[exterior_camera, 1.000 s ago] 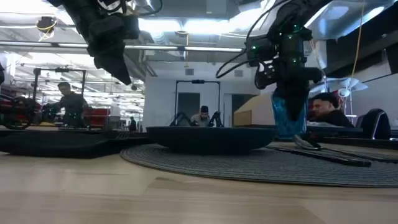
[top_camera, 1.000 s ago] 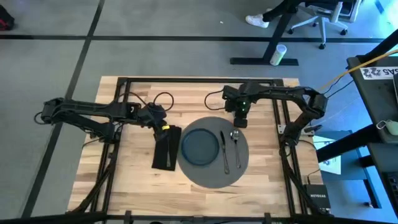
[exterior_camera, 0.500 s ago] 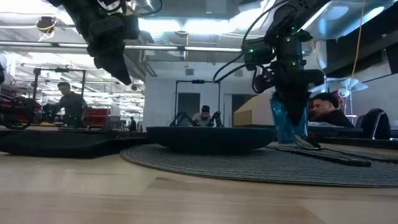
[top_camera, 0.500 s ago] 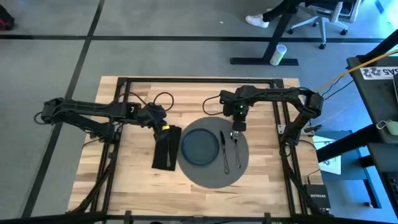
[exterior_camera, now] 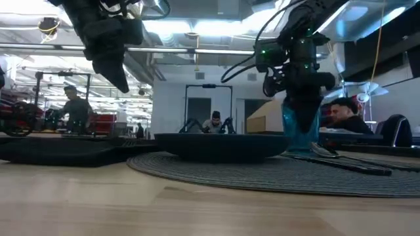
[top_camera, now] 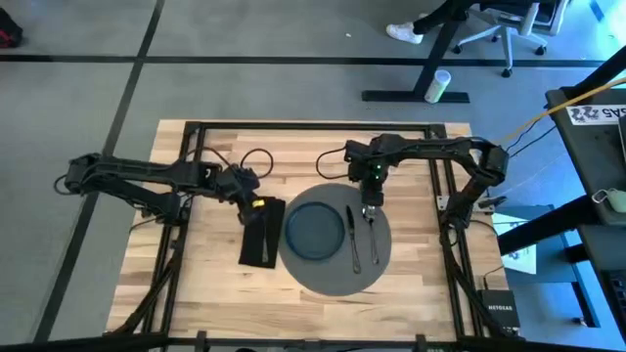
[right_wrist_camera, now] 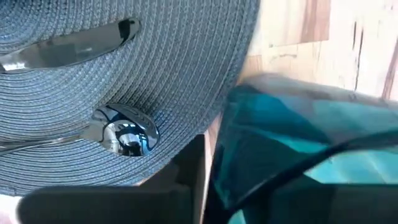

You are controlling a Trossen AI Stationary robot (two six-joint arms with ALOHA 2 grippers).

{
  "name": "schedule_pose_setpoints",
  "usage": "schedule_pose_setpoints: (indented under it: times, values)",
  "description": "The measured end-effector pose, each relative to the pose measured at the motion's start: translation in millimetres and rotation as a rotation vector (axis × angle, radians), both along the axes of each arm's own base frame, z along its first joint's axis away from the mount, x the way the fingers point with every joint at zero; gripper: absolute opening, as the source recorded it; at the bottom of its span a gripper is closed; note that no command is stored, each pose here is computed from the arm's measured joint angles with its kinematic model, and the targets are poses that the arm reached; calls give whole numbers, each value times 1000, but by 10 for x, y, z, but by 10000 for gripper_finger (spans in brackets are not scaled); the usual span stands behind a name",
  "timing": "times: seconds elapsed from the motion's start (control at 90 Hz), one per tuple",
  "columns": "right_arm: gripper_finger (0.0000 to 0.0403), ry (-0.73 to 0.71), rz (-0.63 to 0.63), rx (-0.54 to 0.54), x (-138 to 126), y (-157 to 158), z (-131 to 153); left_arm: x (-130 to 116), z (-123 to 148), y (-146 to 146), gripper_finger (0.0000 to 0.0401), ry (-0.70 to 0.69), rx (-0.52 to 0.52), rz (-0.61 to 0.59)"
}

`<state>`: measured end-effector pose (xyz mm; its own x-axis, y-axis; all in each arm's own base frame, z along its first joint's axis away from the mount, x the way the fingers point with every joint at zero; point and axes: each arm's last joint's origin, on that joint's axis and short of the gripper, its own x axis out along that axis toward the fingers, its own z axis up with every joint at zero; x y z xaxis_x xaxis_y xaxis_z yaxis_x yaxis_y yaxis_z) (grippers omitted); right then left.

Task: Set table place
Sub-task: Move the blue cup to the top right of the table, then return to Home Position

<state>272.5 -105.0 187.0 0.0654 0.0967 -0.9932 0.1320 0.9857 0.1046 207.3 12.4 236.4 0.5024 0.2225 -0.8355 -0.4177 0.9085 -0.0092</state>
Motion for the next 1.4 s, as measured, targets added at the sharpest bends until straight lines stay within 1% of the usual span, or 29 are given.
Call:
schedule_pose_setpoints:
  times: [0.156,0.278,0.544,0.678,0.822,0.956,1.144,1.289,1.4]
  values:
    - [111,-2,5,4,0,0,1,1,0,-13,0,0,0,-6]
    - [128,-2,25,9,5,1,26,1,0,-10,0,0,0,-4]
    - [133,-4,56,8,59,-20,240,0,1,-2,0,-1,10,9]
    - [133,-5,80,4,81,-30,358,-7,16,2,0,-1,44,-17]
    - [133,-2,104,-4,62,-20,443,-46,97,-18,0,-51,60,-46]
    - [133,-24,140,-24,30,74,549,-138,226,-42,0,-126,77,-75]
    - [133,-97,227,-73,-64,301,802,-324,408,-64,0,-234,83,-86]
    - [133,-195,281,-117,-209,484,1062,-461,508,-97,0,-290,99,-124]
    - [133,-296,333,-149,-357,642,1276,-538,558,-128,0,-325,96,-143]
